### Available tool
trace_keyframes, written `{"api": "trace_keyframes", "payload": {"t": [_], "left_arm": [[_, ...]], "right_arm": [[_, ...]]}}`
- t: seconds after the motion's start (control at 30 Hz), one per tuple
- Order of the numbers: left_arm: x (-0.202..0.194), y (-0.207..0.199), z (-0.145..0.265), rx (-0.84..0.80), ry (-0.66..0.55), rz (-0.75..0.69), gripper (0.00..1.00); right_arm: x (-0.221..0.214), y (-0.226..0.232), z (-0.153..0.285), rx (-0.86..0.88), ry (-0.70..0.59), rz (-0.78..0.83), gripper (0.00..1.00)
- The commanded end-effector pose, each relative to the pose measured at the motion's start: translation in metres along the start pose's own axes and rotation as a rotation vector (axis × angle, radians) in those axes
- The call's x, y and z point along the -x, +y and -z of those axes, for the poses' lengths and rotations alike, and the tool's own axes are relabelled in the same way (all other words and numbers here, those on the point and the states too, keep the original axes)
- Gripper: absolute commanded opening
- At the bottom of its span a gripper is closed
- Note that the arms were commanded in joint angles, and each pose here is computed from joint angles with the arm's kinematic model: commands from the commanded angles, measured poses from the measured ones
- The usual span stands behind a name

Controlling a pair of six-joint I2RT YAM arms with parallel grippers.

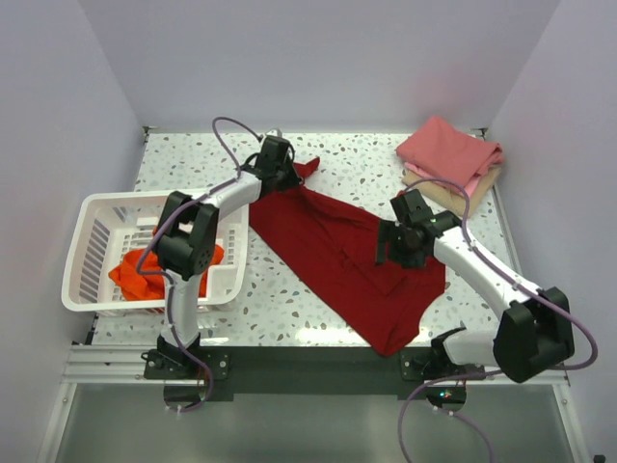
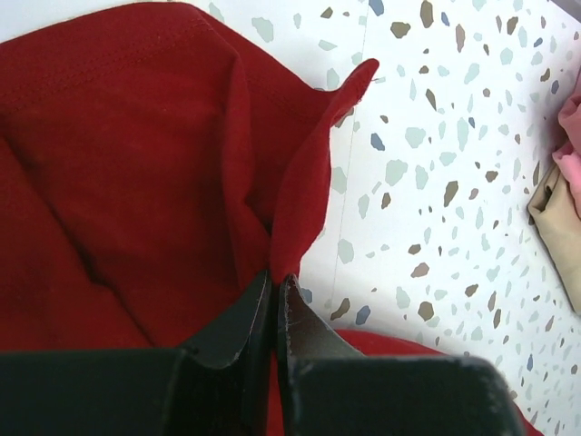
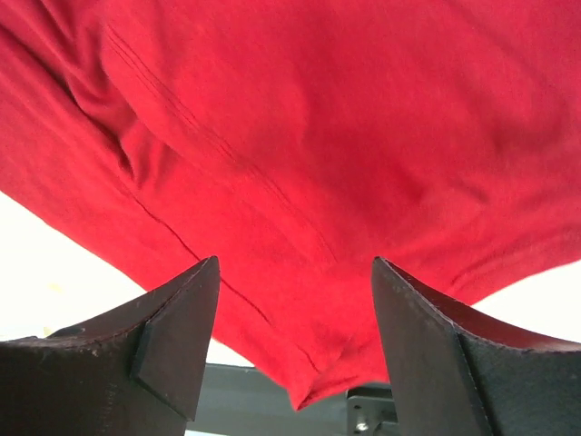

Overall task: Fold and stack the t-shirts
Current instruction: Fold the tshirt

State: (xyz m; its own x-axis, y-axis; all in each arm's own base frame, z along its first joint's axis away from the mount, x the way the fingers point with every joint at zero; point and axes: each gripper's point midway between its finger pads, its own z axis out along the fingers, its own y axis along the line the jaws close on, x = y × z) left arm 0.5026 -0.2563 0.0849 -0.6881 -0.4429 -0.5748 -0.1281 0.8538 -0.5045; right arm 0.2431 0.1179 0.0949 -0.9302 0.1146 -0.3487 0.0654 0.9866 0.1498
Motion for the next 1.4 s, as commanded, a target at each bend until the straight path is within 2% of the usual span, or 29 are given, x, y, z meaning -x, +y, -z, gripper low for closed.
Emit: {"api": "trace_keyframes", "payload": {"t": [0.0, 0.33, 0.53, 0.83, 1.1, 1.2, 1.3, 1.37], "left_arm": [[0.032, -0.018, 0.009, -0.072, -0.061, -0.018, 0.0], [0.031, -0.016, 0.012, -0.085, -0.028, -0.05, 0.0], [0.025, -0.012, 0.011, -0.085, -0.007, -0.066, 0.0], [0.023, -0.013, 0.009, -0.093, 0.008, -0.069, 0.0], [0.027, -0.012, 0.01, -0.104, 0.013, -0.068, 0.0], [0.027, -0.013, 0.009, -0.107, 0.013, -0.073, 0.0], [0.028, -0.013, 0.009, -0.111, 0.012, -0.07, 0.0], [0.029, -0.013, 0.008, -0.117, 0.011, -0.07, 0.0]], "right_arm": [[-0.02, -0.004, 0.009, 0.01, 0.006, -0.102, 0.7], [-0.057, 0.009, -0.018, 0.13, 0.07, -0.234, 0.61], [-0.058, 0.005, -0.032, 0.118, 0.034, -0.294, 0.57], [-0.052, -0.003, -0.044, 0.083, -0.01, -0.288, 0.54], [-0.056, -0.009, -0.051, 0.037, 0.014, -0.289, 0.5], [-0.054, -0.011, -0.05, 0.021, 0.004, -0.295, 0.43], [-0.052, -0.013, -0.048, 0.007, -0.001, -0.303, 0.15], [-0.051, -0.013, -0.046, 0.007, -0.005, -0.305, 0.0]]}}
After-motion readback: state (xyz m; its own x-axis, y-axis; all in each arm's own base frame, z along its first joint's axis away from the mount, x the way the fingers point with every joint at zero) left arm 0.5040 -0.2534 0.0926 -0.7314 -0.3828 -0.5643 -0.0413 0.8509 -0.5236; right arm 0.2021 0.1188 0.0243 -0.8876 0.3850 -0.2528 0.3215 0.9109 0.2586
